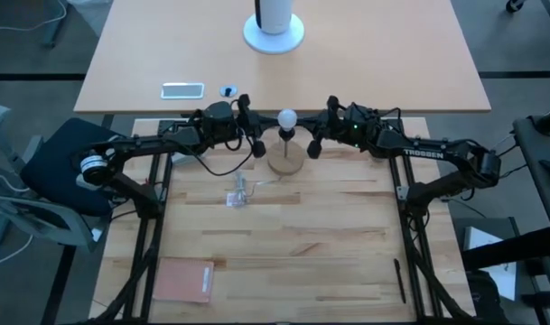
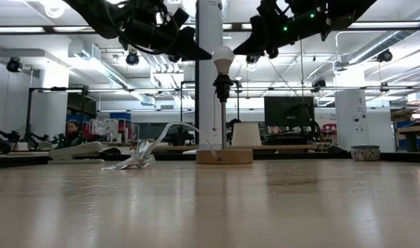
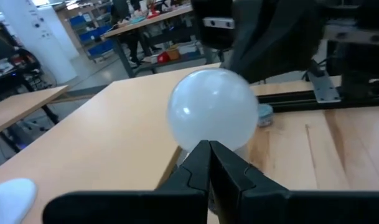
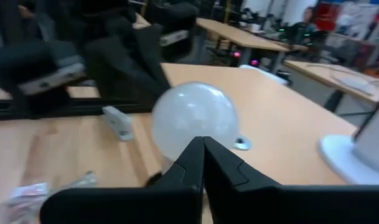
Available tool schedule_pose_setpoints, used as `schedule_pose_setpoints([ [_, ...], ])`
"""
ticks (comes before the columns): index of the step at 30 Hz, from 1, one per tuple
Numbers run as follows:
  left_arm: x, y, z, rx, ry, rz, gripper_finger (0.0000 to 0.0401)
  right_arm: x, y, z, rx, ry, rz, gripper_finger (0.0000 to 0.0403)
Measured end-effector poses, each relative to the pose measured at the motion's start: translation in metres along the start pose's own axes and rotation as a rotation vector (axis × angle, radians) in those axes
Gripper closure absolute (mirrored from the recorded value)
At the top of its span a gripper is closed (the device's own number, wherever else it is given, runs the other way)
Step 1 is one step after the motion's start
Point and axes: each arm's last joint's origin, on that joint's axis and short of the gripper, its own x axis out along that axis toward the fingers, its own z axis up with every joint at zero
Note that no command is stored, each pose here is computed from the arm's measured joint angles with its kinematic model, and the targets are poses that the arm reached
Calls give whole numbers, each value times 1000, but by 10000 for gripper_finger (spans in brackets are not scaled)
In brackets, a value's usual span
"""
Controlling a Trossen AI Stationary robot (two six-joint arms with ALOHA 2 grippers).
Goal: Screw lightbulb
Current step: Insert the lightbulb into the desk lamp
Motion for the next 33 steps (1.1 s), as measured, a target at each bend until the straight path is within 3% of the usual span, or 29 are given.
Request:
schedule_pose_setpoints([
  [5, -1, 2, -1, 1, 38, 68, 401, 0, 6, -1, 10, 14, 40, 403],
  [8, -7, 2, 3, 2, 47, 69, 401, -4, 4, -1, 11, 47, -7, 403],
  [14, -12, -2, 8, -2, -5, -96, 401, -7, -3, -2, -21, 77, -90, 403],
  [18, -7, -2, 6, -8, -28, -96, 401, -2, -11, -4, -25, 60, -129, 403],
  [33, 0, 1, 0, 0, 2, 15, 401, 5, -4, -6, 6, 9, 1, 403],
])
